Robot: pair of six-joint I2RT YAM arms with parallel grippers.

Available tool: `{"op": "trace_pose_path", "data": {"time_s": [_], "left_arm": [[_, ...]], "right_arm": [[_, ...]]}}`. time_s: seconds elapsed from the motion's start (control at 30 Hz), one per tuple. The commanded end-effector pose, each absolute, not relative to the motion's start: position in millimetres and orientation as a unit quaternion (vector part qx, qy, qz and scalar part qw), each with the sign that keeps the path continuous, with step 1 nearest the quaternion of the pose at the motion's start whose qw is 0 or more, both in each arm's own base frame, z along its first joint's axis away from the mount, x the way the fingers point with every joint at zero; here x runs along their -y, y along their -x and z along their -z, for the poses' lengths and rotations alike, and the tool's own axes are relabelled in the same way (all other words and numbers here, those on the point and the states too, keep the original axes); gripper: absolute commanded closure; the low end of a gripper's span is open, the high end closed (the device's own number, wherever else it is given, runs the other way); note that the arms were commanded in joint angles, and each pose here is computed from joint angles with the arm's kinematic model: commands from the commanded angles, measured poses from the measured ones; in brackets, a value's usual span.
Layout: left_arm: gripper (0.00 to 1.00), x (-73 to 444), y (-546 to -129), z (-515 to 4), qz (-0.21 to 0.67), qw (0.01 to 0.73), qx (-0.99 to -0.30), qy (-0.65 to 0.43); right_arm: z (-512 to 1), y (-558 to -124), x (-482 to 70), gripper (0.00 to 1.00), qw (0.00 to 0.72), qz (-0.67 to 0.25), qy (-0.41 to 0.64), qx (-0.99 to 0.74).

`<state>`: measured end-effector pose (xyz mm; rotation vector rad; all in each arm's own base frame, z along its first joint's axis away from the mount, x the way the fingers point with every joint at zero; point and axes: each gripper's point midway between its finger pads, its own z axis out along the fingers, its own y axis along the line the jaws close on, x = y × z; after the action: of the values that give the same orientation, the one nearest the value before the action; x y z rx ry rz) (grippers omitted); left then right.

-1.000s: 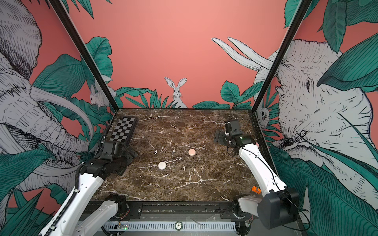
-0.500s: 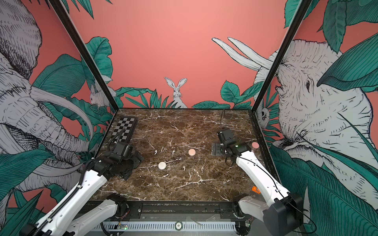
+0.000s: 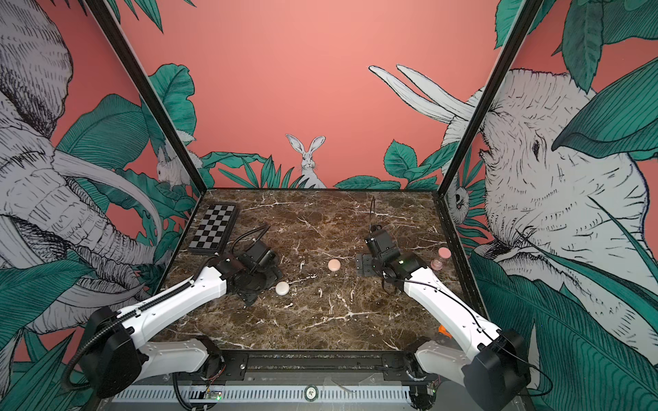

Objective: Insert the wireless bluetooth earbuds into the charging case
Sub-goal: 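Raise both arms and move the left gripper toward the white case, then lower the left gripper around the white case and close on it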

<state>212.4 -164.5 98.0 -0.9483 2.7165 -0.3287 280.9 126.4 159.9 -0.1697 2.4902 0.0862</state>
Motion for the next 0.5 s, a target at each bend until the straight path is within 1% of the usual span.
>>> {"op": "trace_pose_path", "data": {"time_s": [0.0,0.13,0.3,0.47], "left_arm": [[0.01,174.3,-217.2,-101.8,0.121,0.134,-0.916,0.358],[0.01,180.2,-218.6,-91.3,0.124,0.128,-0.907,0.381],[0.01,189.1,-224.4,-75.6,0.128,0.119,-0.904,0.389],[0.02,189.8,-227.0,-65.8,0.109,0.108,-0.907,0.392]], "right_arm": [[-164.1,-285.6,-126.8,0.02,0.343,-0.029,0.063,-0.937],[-167.3,-287.6,-128.0,0.02,0.362,-0.036,0.062,-0.929],[-162.5,-289.6,-133.0,0.02,0.365,-0.046,0.063,-0.928],[-162.2,-290.8,-128.1,0.02,0.379,-0.041,0.049,-0.923]]}}
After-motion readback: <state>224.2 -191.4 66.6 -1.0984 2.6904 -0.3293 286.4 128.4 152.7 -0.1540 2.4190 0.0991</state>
